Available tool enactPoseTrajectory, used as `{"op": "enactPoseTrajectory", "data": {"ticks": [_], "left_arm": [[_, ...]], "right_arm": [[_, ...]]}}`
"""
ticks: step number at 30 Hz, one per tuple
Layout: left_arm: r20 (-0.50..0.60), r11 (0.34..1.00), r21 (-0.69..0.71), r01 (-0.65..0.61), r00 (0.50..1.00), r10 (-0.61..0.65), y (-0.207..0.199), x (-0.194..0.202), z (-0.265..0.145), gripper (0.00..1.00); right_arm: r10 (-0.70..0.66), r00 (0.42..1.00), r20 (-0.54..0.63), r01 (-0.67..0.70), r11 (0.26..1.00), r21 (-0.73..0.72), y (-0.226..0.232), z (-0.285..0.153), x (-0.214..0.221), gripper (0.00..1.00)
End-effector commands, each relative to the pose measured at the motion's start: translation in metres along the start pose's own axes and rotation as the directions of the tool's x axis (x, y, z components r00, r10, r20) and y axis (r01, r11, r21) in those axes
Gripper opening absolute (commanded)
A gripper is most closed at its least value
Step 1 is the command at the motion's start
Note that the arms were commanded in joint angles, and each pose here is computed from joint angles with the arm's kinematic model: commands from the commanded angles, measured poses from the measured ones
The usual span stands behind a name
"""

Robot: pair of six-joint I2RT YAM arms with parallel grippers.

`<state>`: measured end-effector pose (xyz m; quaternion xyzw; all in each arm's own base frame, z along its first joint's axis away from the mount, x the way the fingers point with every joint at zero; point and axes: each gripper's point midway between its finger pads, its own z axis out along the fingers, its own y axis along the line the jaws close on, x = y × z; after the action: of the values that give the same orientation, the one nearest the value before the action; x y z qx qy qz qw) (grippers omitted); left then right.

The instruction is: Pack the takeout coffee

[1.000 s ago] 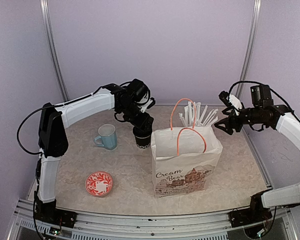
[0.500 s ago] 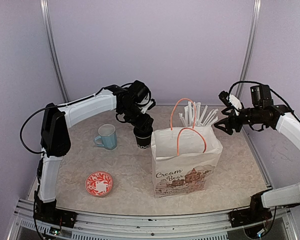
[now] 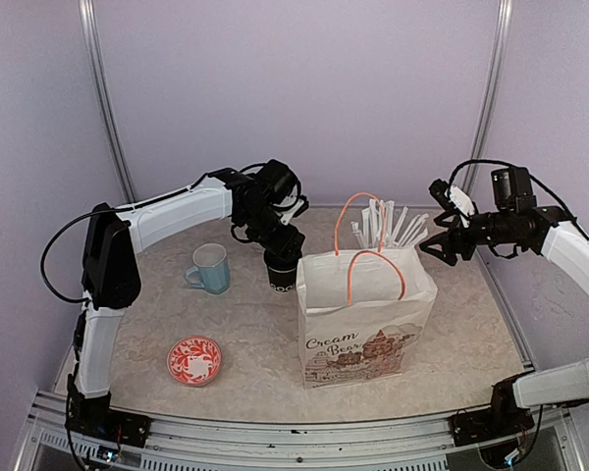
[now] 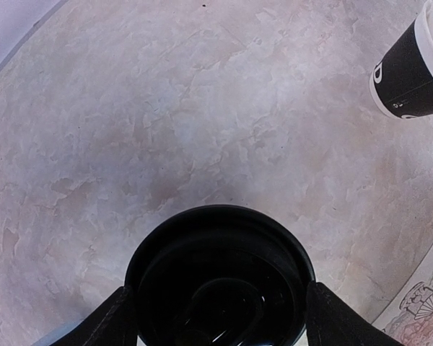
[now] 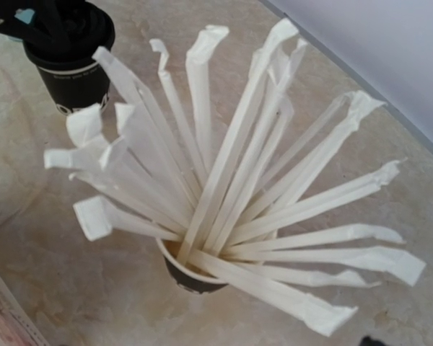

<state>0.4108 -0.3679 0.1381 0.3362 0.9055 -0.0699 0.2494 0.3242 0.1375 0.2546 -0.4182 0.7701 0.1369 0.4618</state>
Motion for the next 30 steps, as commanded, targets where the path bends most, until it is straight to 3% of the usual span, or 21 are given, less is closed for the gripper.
{"op": "enactPoseTrajectory", "data": {"ticks": [1, 9, 22, 30], "left_arm": [[-0.049, 1.000, -0.016, -0.018, 0.999, 0.017, -0.002, 0.011, 0.013, 0.77], [-0.031, 0.999, 0.033, -0.008, 0.999, 0.009, -0.006, 0.008, 0.006, 0.80], [-0.079, 1.000, -0.016, -0.023, 0.997, 0.021, 0.002, 0.025, 0.010, 0.80], [-0.106, 1.000, -0.014, 0.002, 0.994, -0.003, 0.005, 0.041, -0.009, 0.72]], "right_arm": [[0.007, 1.000, 0.011, -0.006, 1.000, -0.008, 0.002, -0.001, 0.000, 0.85], [0.010, 1.000, 0.011, -0.010, 1.000, -0.014, 0.004, -0.001, 0.001, 0.85], [0.013, 1.000, 0.014, -0.013, 1.000, -0.027, 0.005, 0.000, 0.000, 0.85], [0.013, 1.000, 0.014, -0.012, 1.000, -0.027, 0.005, -0.002, -0.002, 0.85]]}}
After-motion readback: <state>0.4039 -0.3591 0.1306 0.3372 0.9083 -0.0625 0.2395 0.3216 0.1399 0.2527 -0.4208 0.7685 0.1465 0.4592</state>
